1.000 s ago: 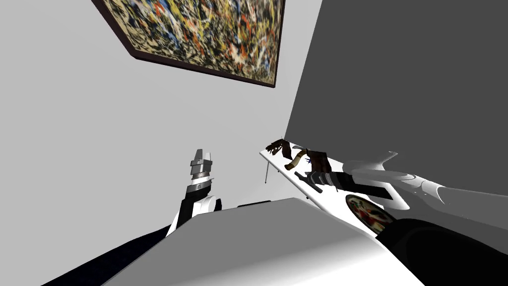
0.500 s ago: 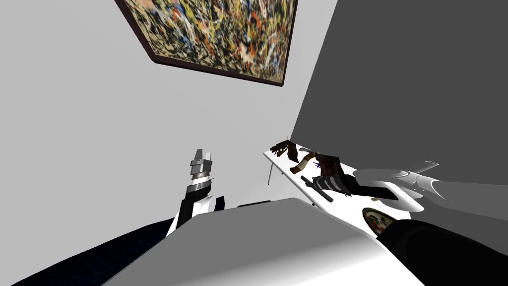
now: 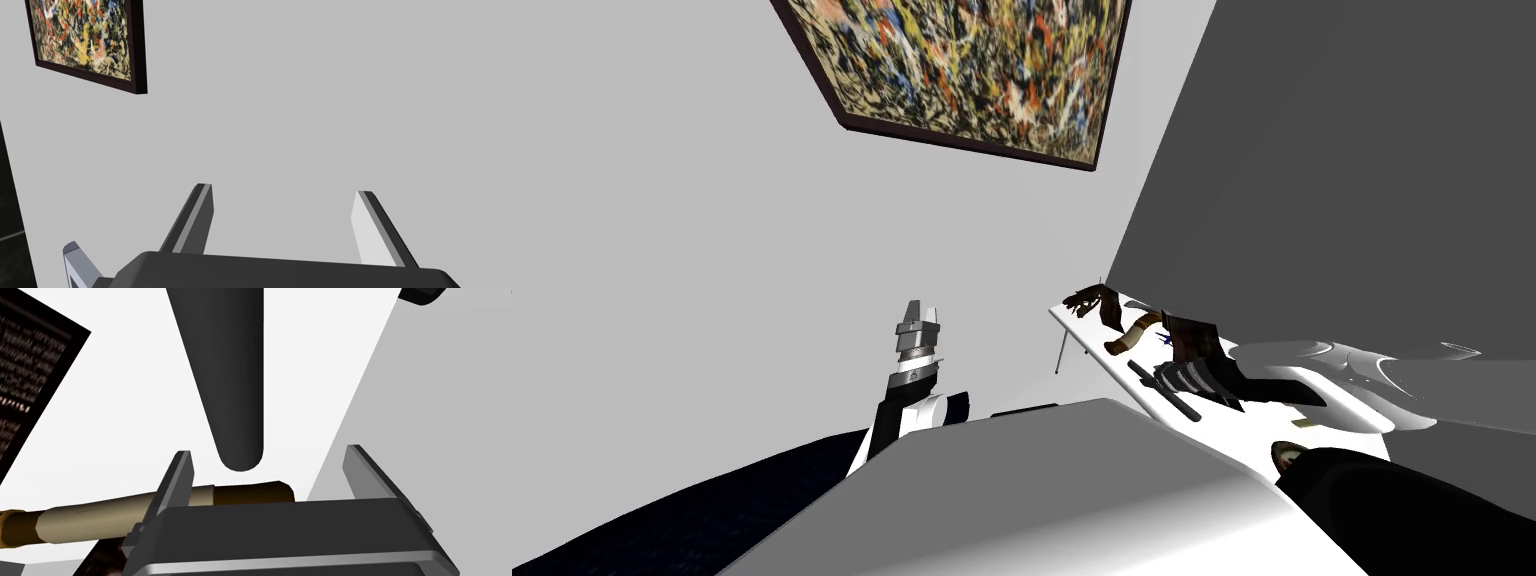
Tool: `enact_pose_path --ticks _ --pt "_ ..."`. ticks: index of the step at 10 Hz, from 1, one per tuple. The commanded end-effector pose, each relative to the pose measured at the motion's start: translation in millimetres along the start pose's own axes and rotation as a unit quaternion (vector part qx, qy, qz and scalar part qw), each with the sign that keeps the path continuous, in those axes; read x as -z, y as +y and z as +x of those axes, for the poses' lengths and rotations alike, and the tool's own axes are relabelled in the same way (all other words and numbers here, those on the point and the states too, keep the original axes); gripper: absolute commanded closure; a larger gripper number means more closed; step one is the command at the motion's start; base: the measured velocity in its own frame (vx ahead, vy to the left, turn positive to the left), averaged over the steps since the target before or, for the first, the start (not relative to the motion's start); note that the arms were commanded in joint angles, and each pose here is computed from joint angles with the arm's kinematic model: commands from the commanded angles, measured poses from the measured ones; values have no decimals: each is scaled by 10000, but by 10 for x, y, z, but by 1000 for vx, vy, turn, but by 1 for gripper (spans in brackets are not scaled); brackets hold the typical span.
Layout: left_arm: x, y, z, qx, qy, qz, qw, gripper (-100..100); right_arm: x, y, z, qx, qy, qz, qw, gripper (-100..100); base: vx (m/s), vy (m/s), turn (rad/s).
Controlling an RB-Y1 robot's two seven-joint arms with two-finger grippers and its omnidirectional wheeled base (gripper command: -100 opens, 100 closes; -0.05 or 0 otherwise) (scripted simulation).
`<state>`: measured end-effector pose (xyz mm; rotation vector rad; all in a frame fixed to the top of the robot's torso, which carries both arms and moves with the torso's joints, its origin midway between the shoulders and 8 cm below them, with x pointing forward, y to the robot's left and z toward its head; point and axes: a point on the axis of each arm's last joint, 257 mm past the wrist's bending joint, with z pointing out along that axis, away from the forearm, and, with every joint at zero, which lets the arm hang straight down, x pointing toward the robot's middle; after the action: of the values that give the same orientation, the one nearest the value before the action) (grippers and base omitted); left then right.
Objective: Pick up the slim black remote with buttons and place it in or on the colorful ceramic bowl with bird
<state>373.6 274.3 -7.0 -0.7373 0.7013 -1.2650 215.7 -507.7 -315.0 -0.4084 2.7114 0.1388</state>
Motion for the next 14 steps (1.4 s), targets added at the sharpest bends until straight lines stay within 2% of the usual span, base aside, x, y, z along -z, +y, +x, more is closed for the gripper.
enact_pose_path --ticks 1,3,4,5,8,10,11,12,13,14 --pt "0 0 0 0 0 0 10000 0 6 -29 64 -46 85 27 9999 -100 6 3 -32" --pt "0 0 0 0 0 0 10000 0 6 -29 64 -46 85 27 9999 -100 1 1 -8" --pt "0 0 0 0 0 0 10000 0 28 -95 219 -57 307 127 9994 -100 1 5 111" --pt "0 0 0 0 0 0 10000 0 29 -135 35 253 223 164 9993 -100 3 5 90" --pt "0 0 0 0 0 0 10000 0 29 -142 -26 257 172 172 9994 -100 1 1 0" --pt "0 0 0 0 0 0 10000 0 32 -98 265 150 399 124 9990 -100 0 0 0" --pt "0 0 0 0 0 0 10000 0 40 -110 348 370 565 134 9976 -100 0 0 0" --pt "0 0 0 0 0 0 10000 0 36 -148 182 473 458 179 9977 -100 0 0 0" --pt "0 0 0 0 0 0 10000 0 38 -160 159 527 461 196 9974 -100 0 0 0" --pt "0 0 0 0 0 0 10000 0 79 -217 459 279 742 262 9965 -100 78 35 -28"
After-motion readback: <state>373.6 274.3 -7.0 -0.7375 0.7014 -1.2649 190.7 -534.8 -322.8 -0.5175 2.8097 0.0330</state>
